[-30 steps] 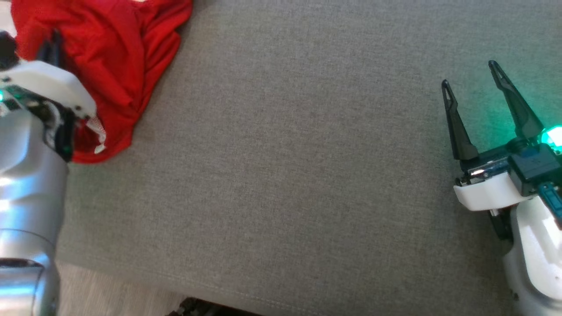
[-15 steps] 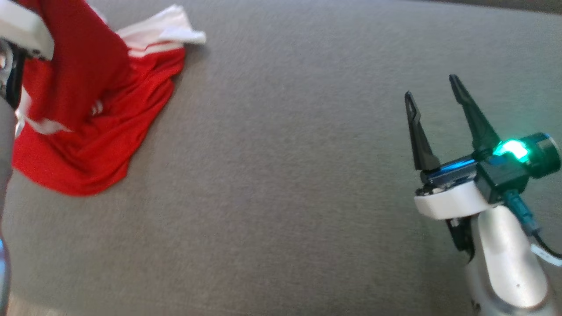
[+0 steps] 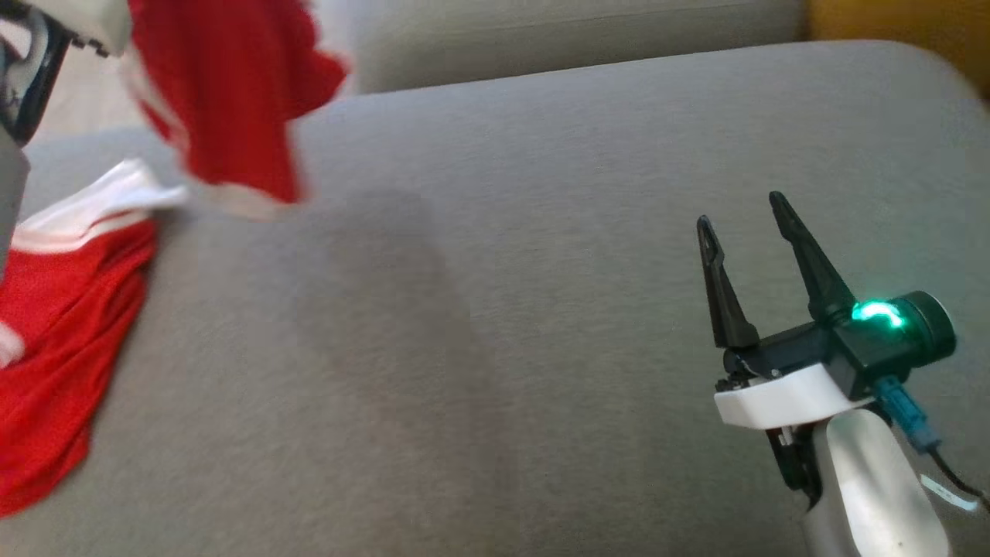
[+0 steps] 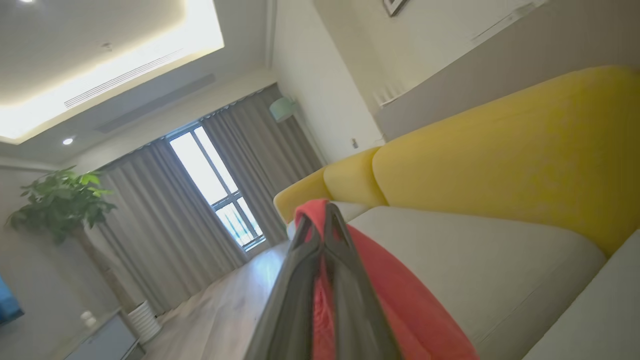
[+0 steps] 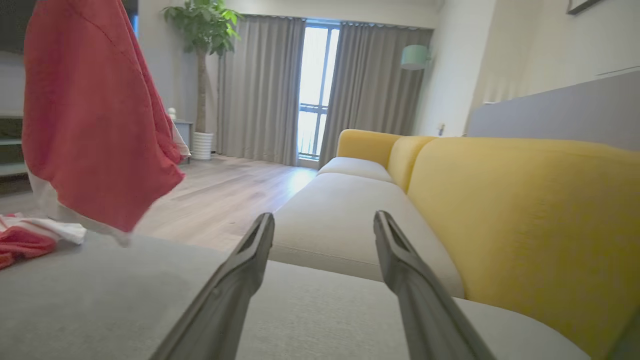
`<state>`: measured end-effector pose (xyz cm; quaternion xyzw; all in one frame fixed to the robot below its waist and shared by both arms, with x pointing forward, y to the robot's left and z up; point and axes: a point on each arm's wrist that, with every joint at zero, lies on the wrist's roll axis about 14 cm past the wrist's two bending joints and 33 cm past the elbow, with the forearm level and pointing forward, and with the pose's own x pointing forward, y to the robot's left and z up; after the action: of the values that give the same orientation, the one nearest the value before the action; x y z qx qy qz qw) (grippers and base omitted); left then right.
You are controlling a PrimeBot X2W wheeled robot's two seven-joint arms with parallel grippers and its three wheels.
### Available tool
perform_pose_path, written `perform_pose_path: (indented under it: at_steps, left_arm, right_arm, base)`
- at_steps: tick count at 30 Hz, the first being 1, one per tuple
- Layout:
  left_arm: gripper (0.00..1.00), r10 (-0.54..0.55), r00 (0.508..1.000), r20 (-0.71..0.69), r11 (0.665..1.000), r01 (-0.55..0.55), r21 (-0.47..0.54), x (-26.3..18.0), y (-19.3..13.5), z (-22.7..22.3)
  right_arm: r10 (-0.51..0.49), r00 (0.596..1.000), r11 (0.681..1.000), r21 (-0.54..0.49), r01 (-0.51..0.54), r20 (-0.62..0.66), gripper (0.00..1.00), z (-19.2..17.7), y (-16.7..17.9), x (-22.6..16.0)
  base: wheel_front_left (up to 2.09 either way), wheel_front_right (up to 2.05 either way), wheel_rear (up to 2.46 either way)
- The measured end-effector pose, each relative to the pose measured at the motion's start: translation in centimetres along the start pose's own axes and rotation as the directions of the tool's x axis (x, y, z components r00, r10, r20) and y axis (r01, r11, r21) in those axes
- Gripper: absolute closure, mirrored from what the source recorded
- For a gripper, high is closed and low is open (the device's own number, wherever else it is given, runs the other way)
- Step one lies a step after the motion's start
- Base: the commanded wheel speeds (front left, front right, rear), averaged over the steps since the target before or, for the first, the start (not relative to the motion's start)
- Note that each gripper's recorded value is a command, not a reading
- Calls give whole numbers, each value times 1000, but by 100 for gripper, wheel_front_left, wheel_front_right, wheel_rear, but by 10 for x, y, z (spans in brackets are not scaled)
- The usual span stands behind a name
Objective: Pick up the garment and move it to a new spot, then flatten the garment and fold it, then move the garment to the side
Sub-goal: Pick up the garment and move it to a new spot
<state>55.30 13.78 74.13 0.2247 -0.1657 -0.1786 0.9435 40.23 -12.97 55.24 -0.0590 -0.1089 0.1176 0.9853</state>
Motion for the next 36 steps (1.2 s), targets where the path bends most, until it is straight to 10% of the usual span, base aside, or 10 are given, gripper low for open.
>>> perform_pose_path:
  at_steps: [12,26,27,28,29,36]
  left_arm:
    - [100,-421,877,232,892,447,-70,43,-193,65]
    - [100,-766,641,47,527,668,-526,-135,-405,-81]
    - [93,-766,641,39,519,653,-552,-144,-410,-85]
    - [30,-762,647,34,512,633,-581,-151,-414,-85]
    - [0,-754,656,35,506,614,-606,-155,-416,-84]
    - [0,-593,805,11,584,439,-683,-143,-389,-70]
  right_arm:
    - [-206,978,979,-1,206,-15,0,5,-62,-43]
    - [-213,973,976,20,216,-90,0,-23,-64,-37]
    - [-209,974,977,23,212,-90,0,-24,-62,-36]
    - [-204,975,978,24,207,-93,0,-25,-61,-34]
    - [-198,976,979,26,201,-96,0,-27,-59,-33]
    - [-150,985,987,37,153,-88,0,-26,-43,-26]
  base:
    - [0,0,0]
    - [0,0,0]
    - [0,0,0]
    - [0,0,0]
    - [0,0,0]
    - [0,0,0]
